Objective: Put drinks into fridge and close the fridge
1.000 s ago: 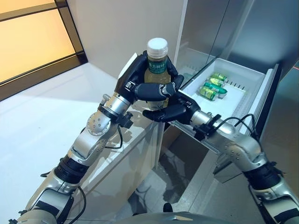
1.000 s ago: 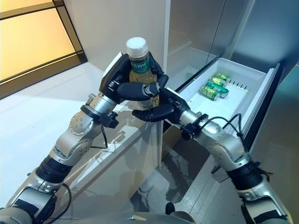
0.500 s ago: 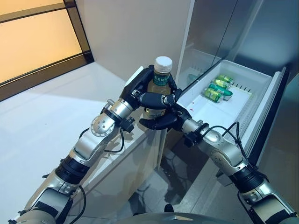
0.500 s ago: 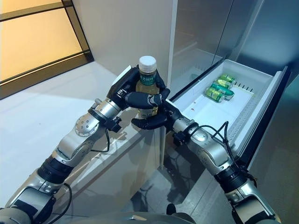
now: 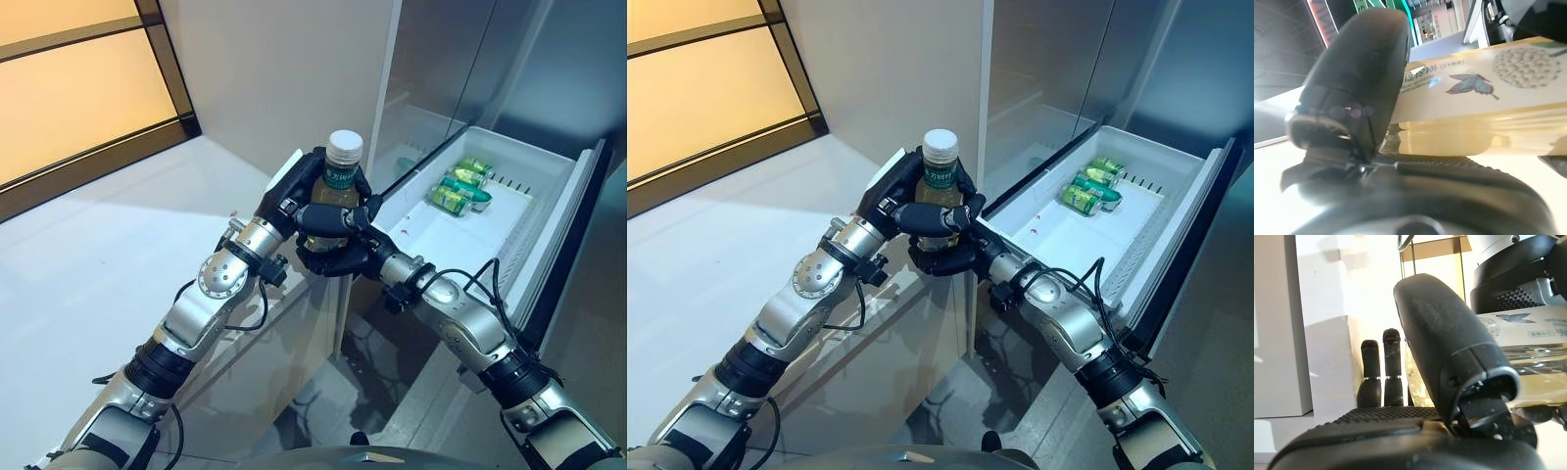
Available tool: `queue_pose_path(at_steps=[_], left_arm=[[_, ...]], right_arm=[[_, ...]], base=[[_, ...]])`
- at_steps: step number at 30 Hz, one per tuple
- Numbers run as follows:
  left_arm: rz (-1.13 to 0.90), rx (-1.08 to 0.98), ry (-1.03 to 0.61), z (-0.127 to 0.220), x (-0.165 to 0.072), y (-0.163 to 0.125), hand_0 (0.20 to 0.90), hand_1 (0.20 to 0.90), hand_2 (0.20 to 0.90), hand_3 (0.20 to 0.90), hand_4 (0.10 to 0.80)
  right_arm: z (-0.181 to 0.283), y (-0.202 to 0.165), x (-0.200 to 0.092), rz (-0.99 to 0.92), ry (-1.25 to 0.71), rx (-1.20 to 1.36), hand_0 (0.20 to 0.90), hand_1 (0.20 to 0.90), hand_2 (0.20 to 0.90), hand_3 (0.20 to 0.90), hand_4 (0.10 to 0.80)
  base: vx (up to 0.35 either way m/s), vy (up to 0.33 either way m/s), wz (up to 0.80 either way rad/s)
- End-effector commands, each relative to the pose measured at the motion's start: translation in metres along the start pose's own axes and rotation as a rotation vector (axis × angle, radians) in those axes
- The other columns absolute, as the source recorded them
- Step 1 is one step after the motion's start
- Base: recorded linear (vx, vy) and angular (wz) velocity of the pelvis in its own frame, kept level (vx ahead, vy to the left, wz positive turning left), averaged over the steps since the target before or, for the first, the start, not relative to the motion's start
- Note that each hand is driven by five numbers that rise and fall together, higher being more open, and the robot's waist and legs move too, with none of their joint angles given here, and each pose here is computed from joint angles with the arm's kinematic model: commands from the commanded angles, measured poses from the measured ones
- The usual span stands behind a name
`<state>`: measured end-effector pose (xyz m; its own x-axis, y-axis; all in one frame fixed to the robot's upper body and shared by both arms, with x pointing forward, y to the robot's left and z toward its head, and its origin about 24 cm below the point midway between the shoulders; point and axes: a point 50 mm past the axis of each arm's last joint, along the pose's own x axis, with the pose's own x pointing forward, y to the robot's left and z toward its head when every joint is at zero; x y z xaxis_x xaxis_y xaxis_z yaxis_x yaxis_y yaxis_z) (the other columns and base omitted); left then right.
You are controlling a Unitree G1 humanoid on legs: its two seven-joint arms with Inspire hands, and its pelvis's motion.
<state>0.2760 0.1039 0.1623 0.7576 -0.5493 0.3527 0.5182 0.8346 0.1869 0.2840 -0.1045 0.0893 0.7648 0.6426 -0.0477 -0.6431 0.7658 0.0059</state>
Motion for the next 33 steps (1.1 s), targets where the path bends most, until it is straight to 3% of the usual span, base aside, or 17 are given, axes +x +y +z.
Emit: queue_pose_path(at_steps=[1, 3, 4, 5, 9, 10, 17, 22, 28, 31, 32, 33], left_arm=[[0.149, -0.040, -0.271, 0.037, 0.012, 0.009, 0.300, 0.300, 0.300, 0.200, 0.100], [0.165, -0.051, -0.282, 0.037, 0.011, 0.010, 0.300, 0.300, 0.300, 0.200, 0.100], [0.170, -0.061, -0.288, 0.037, 0.010, 0.011, 0.556, 0.556, 0.556, 0.499, 0.399], [0.171, -0.070, -0.297, 0.037, 0.008, 0.014, 0.900, 0.900, 0.900, 0.900, 0.800], [0.207, -0.118, -0.407, 0.052, 0.000, 0.031, 0.900, 0.900, 0.900, 0.900, 0.800], [0.247, -0.126, -0.500, 0.064, -0.004, 0.037, 0.900, 0.900, 0.900, 0.900, 0.800], [0.405, -0.074, -0.908, 0.123, -0.024, 0.041, 0.900, 0.900, 0.900, 0.900, 0.800], [0.373, -0.083, -1.073, 0.151, -0.032, 0.036, 0.900, 0.900, 0.900, 0.900, 0.800], [0.204, -0.162, -0.980, 0.153, -0.021, 0.026, 0.900, 0.900, 0.900, 0.900, 0.800], [0.039, -0.316, -0.825, 0.137, -0.010, 0.019, 0.900, 0.900, 0.900, 0.900, 0.800], [-0.112, -0.418, -0.696, 0.121, -0.002, 0.008, 0.900, 0.900, 0.900, 0.900, 0.800], [-0.124, -0.426, -0.688, 0.119, -0.002, 0.007, 0.900, 0.900, 0.900, 0.900, 0.800]], right_arm=[[0.059, 0.029, 0.010, 0.073, -0.417, 0.062, 0.300, 0.300, 0.300, 0.200, 0.100], [0.059, 0.025, 0.008, 0.031, -0.433, 0.038, 0.300, 0.300, 0.300, 0.200, 0.100], [0.061, 0.021, 0.005, 0.006, -0.443, 0.025, 0.300, 0.300, 0.300, 0.200, 0.100], [0.064, 0.012, 0.000, -0.020, -0.454, 0.007, 0.300, 0.300, 0.300, 0.200, 0.100], [0.105, -0.027, -0.022, -0.114, -0.497, -0.026, 0.300, 0.300, 0.300, 0.200, 0.100], [0.123, -0.037, -0.029, -0.148, -0.519, -0.036, 0.300, 0.300, 0.300, 0.200, 0.100], [0.151, -0.045, -0.039, -0.252, -0.560, -0.033, 0.300, 0.300, 0.300, 0.200, 0.100], [0.150, -0.049, -0.042, -0.311, -0.539, -0.046, 0.300, 0.300, 0.300, 0.200, 0.100], [0.149, -0.056, -0.052, -0.430, -0.557, -0.145, 0.300, 0.300, 0.300, 0.200, 0.100], [0.151, -0.066, -0.065, -0.543, -0.610, -0.214, 0.300, 0.300, 0.300, 0.200, 0.100], [0.155, -0.074, -0.073, -0.621, -0.652, -0.256, 0.300, 0.300, 0.300, 0.200, 0.100], [0.155, -0.074, -0.074, -0.628, -0.656, -0.265, 0.300, 0.300, 0.300, 0.200, 0.100]], base=[[0.000, 0.000, 0.00], [0.000, 0.000, 0.00], [0.000, 0.000, 0.00], [-0.027, -0.034, 0.01], [-0.009, -0.056, 0.03], [0.006, -0.034, 0.04], [0.005, -0.022, 0.01], [0.009, -0.010, 0.05], [0.002, -0.002, 0.01], [-0.003, -0.004, 0.01], [-0.008, -0.011, 0.04], [-0.011, -0.005, 0.04]])
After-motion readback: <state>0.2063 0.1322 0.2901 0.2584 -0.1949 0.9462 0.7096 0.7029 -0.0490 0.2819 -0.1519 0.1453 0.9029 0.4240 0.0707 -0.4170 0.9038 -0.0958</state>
